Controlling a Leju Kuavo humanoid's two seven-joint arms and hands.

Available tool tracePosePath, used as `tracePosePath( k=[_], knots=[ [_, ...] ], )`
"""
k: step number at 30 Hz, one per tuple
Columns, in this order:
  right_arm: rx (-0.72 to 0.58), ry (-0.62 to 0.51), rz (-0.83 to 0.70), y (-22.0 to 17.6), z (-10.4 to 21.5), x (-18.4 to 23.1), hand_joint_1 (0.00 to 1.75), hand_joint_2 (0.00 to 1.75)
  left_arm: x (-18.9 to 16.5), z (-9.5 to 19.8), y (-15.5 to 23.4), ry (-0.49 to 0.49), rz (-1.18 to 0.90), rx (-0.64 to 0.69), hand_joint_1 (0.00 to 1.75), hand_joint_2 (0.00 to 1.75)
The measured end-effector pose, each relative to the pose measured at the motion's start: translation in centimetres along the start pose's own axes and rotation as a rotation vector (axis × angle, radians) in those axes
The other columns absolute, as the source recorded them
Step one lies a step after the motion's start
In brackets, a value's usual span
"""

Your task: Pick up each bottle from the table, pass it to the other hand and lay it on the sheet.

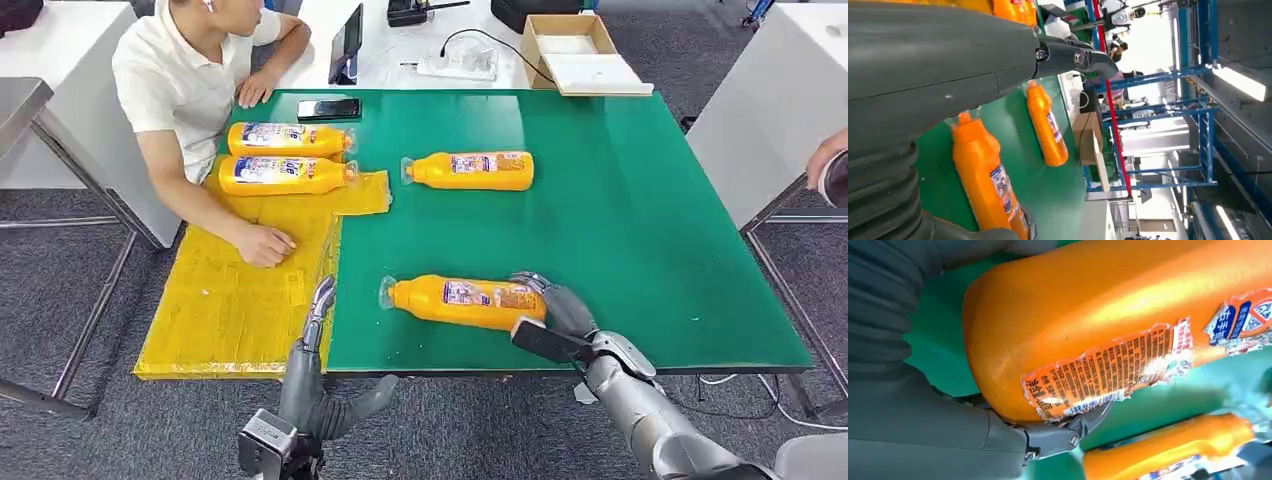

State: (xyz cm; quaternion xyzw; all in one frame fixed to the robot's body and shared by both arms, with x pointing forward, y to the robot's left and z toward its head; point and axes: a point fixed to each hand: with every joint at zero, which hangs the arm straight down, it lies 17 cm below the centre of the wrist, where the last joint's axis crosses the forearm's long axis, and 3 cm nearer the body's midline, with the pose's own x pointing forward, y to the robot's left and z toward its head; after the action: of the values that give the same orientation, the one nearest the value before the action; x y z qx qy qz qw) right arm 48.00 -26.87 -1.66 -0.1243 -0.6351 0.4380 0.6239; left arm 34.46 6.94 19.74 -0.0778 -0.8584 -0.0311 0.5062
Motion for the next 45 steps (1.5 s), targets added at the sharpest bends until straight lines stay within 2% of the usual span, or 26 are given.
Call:
tracePosePath(
  k=[12,19,24,27,31,37,42,45],
  knots=[
    [0.021,-0.033,-0.010,0.7,0.1,0.7,1.75,1.75,-0.2,-0.3,-0.3,0.005,0.009,-0.005,0.00,1.75],
    [-0.013,-0.045,-0.061,1.0,0.1,1.2,1.75,1.75,0.1,-0.3,-0.1,-0.011,0.021,0.008,0.00,1.75],
    [-0.123,-0.080,-0.224,0.7,0.1,3.1,1.75,1.75,1.1,-0.7,2.4,-0.069,0.000,0.147,0.00,1.75],
    [-0.260,-0.128,-0.307,-1.0,0.1,5.2,1.75,1.75,2.0,-0.7,5.4,-0.078,-0.035,0.288,0.00,1.75],
    [-0.385,-0.181,-0.372,-2.9,0.4,7.4,1.75,1.75,3.1,-0.6,7.3,-0.083,0.017,0.370,0.00,1.75],
    [-0.526,-0.231,-0.450,-4.8,2.5,9.3,1.75,1.75,0.9,0.1,6.3,0.041,0.301,0.305,0.00,1.75],
    [-0.570,-0.259,-0.471,-5.7,3.5,10.1,1.75,1.75,0.1,0.3,5.6,0.089,0.382,0.267,0.00,1.75],
    [-0.552,-0.301,-0.513,-5.4,3.8,11.6,1.75,1.75,-0.2,0.5,3.6,0.127,0.485,0.167,0.00,1.75]
  ],
)
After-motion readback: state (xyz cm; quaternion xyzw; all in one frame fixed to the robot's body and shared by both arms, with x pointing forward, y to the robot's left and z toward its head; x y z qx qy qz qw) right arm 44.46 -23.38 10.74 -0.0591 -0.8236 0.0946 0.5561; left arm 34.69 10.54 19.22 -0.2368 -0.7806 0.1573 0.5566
